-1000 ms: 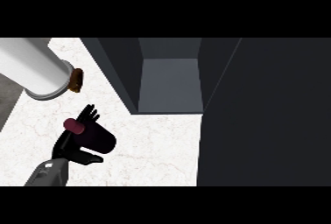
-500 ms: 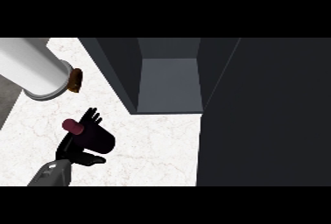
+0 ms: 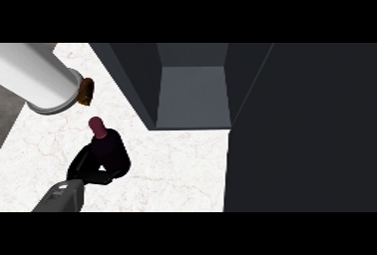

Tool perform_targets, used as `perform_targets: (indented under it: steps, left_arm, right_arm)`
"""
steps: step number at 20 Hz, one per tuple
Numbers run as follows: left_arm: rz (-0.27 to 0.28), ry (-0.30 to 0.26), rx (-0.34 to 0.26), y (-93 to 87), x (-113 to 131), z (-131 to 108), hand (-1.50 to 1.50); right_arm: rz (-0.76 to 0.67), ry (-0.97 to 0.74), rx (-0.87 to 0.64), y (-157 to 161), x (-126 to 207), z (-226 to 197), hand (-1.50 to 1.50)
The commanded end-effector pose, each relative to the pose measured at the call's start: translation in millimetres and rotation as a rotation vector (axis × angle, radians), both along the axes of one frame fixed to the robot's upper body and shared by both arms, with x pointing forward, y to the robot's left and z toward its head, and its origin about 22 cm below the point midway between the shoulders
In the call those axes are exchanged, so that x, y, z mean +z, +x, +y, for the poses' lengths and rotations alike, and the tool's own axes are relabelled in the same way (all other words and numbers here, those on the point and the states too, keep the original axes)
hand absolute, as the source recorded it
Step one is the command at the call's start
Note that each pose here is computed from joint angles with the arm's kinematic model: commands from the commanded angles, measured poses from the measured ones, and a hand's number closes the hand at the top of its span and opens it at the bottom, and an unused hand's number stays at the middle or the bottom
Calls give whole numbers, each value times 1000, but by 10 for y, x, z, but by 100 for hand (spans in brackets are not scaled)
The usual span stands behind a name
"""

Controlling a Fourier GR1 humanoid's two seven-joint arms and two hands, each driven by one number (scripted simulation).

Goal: Pick up the wine, place it into the cabinet and close the cabinet

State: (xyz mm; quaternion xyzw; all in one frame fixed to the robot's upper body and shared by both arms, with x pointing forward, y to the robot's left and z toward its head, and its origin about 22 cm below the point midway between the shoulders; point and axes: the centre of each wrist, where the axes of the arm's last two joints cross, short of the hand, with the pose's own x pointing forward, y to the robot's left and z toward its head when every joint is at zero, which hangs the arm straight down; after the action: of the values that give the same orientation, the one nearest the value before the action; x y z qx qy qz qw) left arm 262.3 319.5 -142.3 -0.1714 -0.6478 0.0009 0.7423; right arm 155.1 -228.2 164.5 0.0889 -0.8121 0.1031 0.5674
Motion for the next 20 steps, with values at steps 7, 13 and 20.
perform_targets:
  steps: [7, 13, 20]
  left_arm:
    - [-95, -87, 42, -396, -246, -26, 150]
    - [-120, -52, 270, -1001, -541, -307, 150]
    - [-212, -107, 274, -885, -392, -420, 150]
  right_arm:
    - [5, -22, -22, 8, -167, -107, -150]
    - [-2, -2, -40, 24, -9, -95, -150]
    - [8, 4, -34, 126, 23, -98, -150]
